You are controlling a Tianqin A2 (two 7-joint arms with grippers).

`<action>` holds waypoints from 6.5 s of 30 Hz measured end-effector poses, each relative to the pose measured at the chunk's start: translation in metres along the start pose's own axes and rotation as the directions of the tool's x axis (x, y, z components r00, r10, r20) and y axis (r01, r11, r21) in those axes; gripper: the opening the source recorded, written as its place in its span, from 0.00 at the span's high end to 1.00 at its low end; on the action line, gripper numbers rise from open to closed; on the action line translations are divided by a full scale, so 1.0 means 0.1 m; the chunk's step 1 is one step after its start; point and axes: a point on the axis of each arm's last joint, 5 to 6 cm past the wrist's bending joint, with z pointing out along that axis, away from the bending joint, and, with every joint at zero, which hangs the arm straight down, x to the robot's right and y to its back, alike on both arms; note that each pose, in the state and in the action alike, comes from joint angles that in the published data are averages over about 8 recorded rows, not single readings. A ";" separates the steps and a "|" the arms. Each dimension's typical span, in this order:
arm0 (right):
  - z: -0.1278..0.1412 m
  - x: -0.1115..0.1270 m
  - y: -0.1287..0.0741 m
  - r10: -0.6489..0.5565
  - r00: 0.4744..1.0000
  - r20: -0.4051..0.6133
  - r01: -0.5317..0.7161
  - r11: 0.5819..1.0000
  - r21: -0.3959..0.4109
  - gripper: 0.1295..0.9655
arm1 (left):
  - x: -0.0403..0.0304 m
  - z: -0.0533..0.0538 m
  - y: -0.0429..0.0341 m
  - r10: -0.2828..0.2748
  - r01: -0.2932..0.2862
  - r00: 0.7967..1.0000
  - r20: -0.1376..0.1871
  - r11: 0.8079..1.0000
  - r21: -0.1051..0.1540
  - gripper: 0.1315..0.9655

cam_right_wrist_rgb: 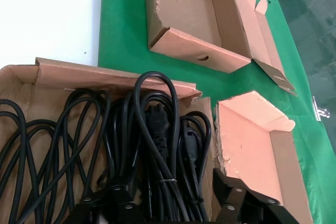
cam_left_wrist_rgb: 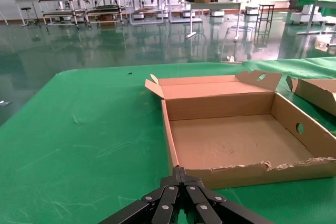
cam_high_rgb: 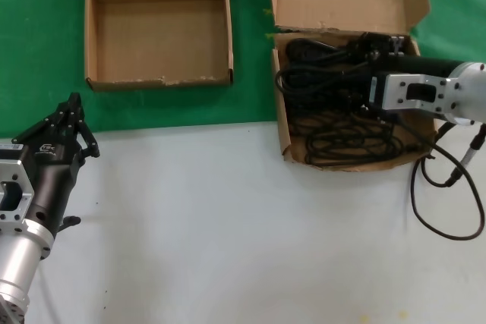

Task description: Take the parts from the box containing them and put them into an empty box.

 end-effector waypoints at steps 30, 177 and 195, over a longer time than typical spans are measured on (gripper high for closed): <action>-0.04 0.21 -0.25 -0.041 0.998 -0.039 0.042 0.999 0.021 0.90 | 0.000 0.00 0.000 0.000 0.000 1.000 0.000 1.000 0.000 0.98; -0.74 -1.98 -0.20 0.908 0.178 -0.379 -0.897 0.308 0.316 0.00 | -0.020 -0.05 0.048 0.001 -0.001 1.000 0.025 1.000 -0.015 0.00; -0.75 -2.00 -0.20 0.909 0.170 -0.381 -0.901 0.300 0.314 0.00 | -0.020 -0.05 0.048 0.001 -0.001 1.000 0.025 1.000 -0.016 0.00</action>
